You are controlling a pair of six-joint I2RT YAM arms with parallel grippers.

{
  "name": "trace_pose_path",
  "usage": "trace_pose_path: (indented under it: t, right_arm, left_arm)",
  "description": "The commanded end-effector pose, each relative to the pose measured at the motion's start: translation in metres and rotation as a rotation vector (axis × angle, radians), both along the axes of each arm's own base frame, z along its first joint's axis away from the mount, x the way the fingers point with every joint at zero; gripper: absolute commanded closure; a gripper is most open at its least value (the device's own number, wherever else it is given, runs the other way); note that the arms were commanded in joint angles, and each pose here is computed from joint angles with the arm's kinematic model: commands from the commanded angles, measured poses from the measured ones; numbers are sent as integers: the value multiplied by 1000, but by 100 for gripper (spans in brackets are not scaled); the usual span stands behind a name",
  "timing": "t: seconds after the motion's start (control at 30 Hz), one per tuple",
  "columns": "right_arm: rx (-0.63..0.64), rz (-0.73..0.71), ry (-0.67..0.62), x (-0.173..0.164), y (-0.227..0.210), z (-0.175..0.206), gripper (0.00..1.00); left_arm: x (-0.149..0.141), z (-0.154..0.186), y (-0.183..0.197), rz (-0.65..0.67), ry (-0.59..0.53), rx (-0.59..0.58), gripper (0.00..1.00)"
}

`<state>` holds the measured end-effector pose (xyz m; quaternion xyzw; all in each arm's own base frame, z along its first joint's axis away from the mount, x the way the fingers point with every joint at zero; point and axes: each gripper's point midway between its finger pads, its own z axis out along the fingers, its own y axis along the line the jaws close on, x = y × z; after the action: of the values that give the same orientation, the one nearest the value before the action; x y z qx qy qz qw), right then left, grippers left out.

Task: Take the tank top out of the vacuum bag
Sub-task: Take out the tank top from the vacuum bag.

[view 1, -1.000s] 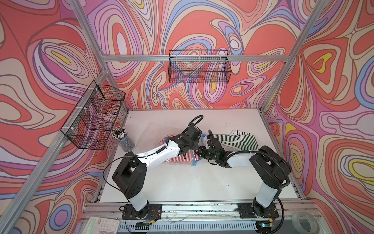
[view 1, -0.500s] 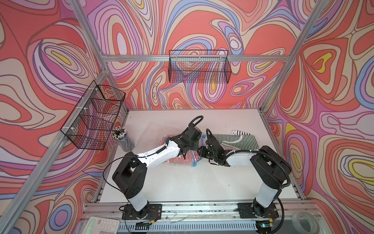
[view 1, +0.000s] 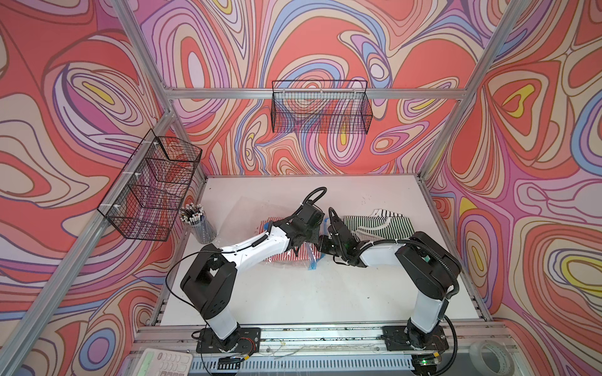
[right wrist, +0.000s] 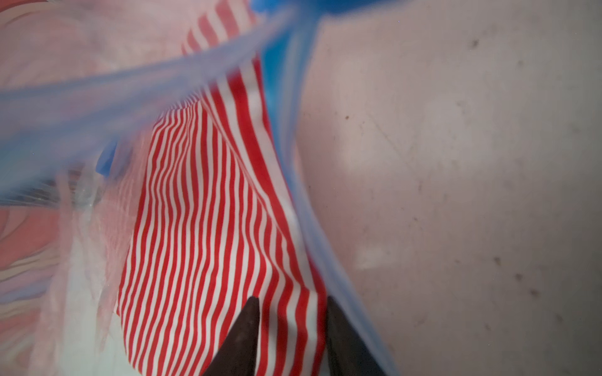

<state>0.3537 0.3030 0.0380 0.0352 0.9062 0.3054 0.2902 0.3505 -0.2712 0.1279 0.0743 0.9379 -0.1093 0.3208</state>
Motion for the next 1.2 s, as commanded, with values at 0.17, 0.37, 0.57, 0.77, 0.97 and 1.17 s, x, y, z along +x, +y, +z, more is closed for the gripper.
trace_pose_path:
  t: [0.17,0.37,0.57,0.77,0.97,1.17]
  right_arm:
    - [2,-11,-82,12,4,28,100]
    - [6,-7,-110,14,4,41,100]
    - [19,8,-160,17,6,70,100]
    - [-18,26,-190,17,4,93,100]
    - [-70,1,-220,18,-9,110,100]
    - [-162,-39,-242,19,-29,128,100]
  left_arm:
    - [5,5,12,36,1,-4,100]
    - [10,-4,18,74,25,-7,100]
    - [19,-20,28,136,88,37,100]
    - [31,-27,35,194,91,84,100]
    - [42,-30,44,250,91,78,100]
    - [53,-38,59,305,115,75,100]
